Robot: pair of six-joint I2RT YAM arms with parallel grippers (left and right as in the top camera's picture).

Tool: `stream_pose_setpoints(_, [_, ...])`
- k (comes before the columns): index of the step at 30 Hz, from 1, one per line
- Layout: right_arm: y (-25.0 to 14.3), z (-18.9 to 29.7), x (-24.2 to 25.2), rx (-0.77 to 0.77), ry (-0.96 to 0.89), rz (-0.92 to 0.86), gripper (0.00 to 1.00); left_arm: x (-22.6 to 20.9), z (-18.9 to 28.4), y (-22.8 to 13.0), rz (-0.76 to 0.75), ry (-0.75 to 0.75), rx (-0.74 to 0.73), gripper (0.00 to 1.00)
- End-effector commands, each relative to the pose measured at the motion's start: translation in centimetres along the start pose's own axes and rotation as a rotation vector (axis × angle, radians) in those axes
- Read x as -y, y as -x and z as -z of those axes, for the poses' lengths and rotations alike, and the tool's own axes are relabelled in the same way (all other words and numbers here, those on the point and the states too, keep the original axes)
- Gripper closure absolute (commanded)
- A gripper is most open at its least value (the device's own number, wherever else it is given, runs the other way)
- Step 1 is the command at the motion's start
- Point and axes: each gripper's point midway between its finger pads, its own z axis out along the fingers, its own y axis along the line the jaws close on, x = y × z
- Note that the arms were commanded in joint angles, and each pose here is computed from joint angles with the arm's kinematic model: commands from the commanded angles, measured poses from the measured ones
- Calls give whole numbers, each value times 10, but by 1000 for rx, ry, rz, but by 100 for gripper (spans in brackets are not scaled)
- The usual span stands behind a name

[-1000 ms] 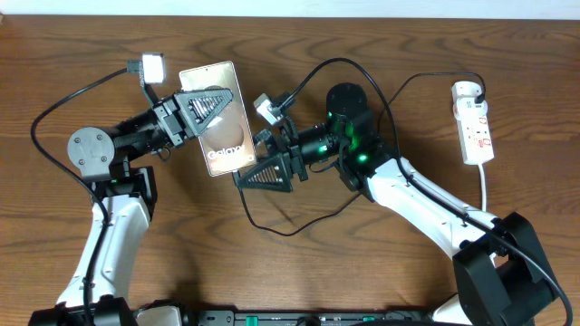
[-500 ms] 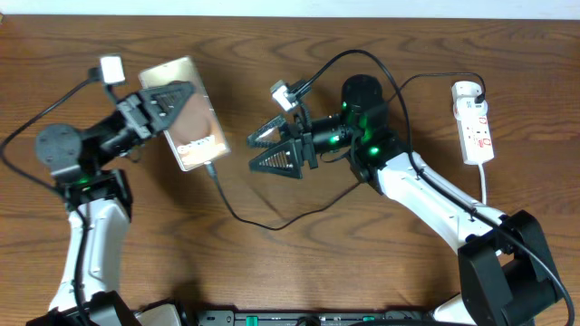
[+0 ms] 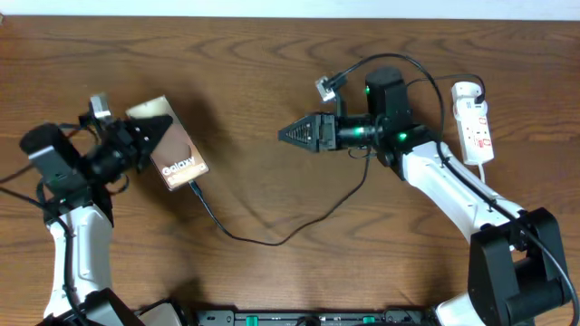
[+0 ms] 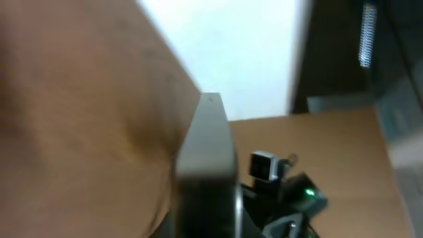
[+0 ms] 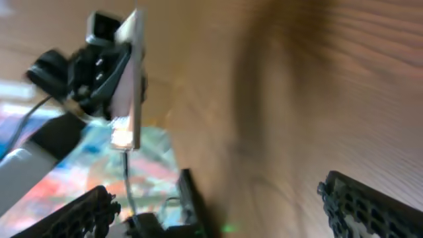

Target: Plug charger to phone and switch on socket

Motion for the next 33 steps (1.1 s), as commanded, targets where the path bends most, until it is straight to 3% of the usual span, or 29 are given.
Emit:
stream_pose_setpoints(1, [9, 6, 29, 57, -170, 65, 1, -26, 4, 3, -186, 138, 46, 93])
stream_pose_setpoints(6, [0, 22, 58, 54, -386, 16, 1, -69, 13, -9, -130, 338, 44, 93])
stream_pose_setpoints(11, [0, 49, 55, 83, -530, 26, 1, -108, 31, -20, -94, 550, 36, 93])
stream_pose_setpoints(16, [-7, 81, 38, 129, -641, 39, 1, -125, 27, -28, -66, 574, -3, 93])
stream_pose_setpoints(24, [-21, 113, 23, 158, -748, 55, 1, -158, -15, -55, -49, 579, -169, 93])
stream_pose_setpoints(33, [-26, 117, 28, 147, -786, 46, 1, -185, -24, -57, -72, 720, -164, 93])
